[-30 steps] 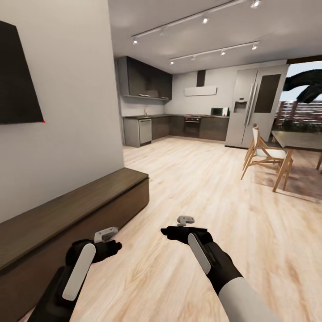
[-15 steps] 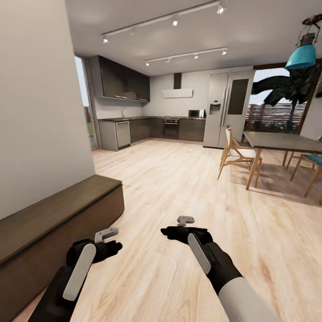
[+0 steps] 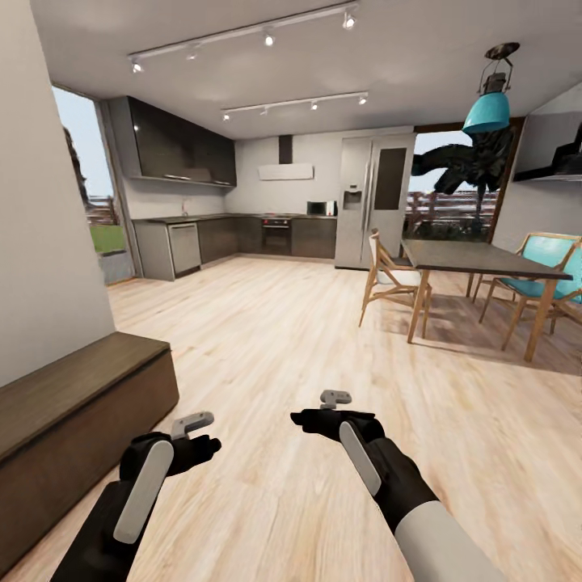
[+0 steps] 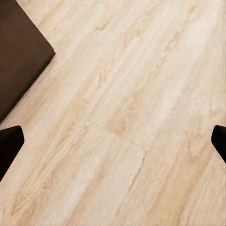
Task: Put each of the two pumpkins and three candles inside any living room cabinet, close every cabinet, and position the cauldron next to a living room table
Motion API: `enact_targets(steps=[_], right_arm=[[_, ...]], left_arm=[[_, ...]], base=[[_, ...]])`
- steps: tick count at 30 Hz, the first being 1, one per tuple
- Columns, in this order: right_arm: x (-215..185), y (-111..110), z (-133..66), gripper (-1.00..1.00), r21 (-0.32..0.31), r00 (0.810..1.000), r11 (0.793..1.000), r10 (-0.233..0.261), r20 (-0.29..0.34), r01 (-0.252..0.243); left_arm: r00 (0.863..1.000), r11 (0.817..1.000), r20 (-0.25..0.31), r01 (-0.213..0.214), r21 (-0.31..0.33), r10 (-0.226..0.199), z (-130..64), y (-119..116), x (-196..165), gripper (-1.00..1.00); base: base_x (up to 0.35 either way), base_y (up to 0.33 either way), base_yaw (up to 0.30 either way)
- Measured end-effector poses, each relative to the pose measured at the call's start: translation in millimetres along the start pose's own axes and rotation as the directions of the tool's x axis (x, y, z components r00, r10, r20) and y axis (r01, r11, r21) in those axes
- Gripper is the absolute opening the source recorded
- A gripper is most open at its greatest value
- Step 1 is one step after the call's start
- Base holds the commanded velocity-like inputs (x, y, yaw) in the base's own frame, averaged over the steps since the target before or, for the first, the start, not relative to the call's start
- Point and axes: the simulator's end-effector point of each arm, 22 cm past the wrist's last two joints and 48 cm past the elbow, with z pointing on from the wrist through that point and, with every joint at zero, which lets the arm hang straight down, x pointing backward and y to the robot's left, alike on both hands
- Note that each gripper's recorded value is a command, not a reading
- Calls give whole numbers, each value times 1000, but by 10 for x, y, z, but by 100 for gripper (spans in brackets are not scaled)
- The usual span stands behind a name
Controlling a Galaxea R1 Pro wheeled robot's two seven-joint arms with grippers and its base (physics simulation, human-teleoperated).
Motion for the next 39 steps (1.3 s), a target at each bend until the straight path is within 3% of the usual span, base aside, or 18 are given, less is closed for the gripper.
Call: enact_targets(steps=[22,39], right_arm=[[-4,2,-2,100,0,1000,1000,1,0,-1],[-10,0,-8,100,1,1000,1000,0,2,0]], left_arm=[[1000,1000,0,0,0,0,-2,0,-1,100],[1000,1000,1,-4,4,4,-8,-28,4,100]], base=[[297,-166,44],[272,-223,224]])
